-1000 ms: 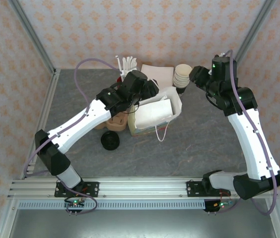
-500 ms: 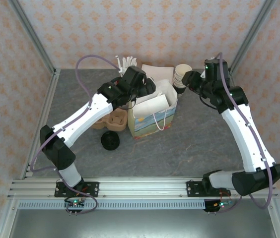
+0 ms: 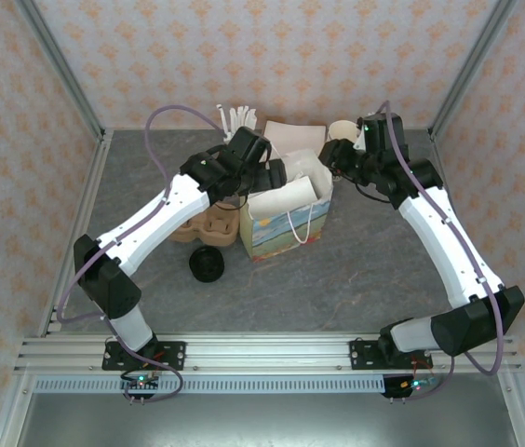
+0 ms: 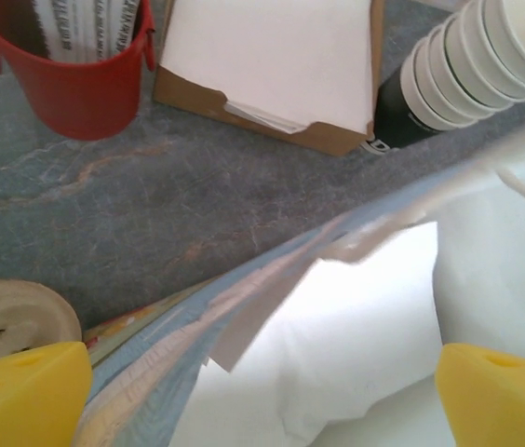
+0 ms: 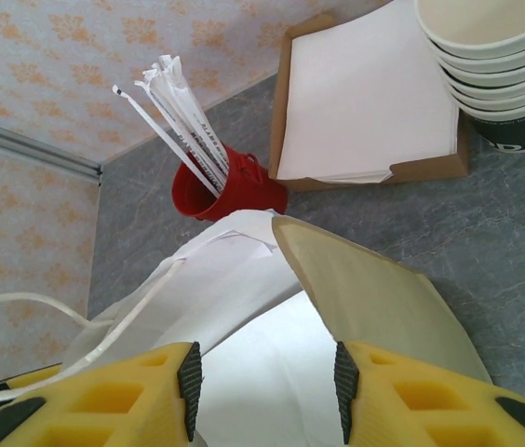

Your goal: Pack the takeout coffee

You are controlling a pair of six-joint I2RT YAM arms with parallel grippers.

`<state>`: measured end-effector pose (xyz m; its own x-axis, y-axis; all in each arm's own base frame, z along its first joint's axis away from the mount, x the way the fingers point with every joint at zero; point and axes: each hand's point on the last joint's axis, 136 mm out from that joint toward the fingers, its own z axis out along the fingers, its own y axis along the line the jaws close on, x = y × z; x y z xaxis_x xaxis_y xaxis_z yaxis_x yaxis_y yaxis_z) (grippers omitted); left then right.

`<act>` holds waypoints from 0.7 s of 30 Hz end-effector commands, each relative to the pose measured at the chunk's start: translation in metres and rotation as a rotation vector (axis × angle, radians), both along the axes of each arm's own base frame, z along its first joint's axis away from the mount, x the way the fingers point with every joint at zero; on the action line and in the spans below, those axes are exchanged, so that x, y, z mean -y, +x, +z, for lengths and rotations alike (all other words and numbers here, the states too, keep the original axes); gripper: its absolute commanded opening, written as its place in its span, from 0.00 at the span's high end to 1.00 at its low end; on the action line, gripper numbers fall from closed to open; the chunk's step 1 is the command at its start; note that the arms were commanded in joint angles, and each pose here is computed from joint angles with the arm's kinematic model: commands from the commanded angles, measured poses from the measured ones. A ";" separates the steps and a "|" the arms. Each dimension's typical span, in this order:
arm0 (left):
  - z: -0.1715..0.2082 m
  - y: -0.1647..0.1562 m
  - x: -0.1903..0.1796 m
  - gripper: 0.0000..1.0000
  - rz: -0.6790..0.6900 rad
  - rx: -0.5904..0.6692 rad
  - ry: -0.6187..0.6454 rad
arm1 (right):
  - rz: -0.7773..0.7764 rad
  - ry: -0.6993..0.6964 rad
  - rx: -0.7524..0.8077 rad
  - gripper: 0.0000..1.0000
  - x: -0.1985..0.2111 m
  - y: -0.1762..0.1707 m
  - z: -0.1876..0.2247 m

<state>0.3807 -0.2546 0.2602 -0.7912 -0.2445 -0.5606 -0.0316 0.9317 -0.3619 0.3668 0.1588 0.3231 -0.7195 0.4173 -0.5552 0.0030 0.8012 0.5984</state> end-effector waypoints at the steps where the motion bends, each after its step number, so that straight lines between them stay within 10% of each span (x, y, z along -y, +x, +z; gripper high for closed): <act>1: 0.026 -0.021 0.000 0.04 -0.111 0.034 -0.023 | -0.014 -0.027 0.043 0.56 0.005 0.003 0.010; 14: 0.125 -0.031 -0.069 0.00 -0.078 0.381 0.044 | -0.227 -0.191 0.092 0.51 0.080 0.001 0.019; 21: 0.116 -0.002 -0.222 0.00 0.405 0.566 0.164 | -0.483 -0.284 0.006 0.43 0.163 0.003 -0.033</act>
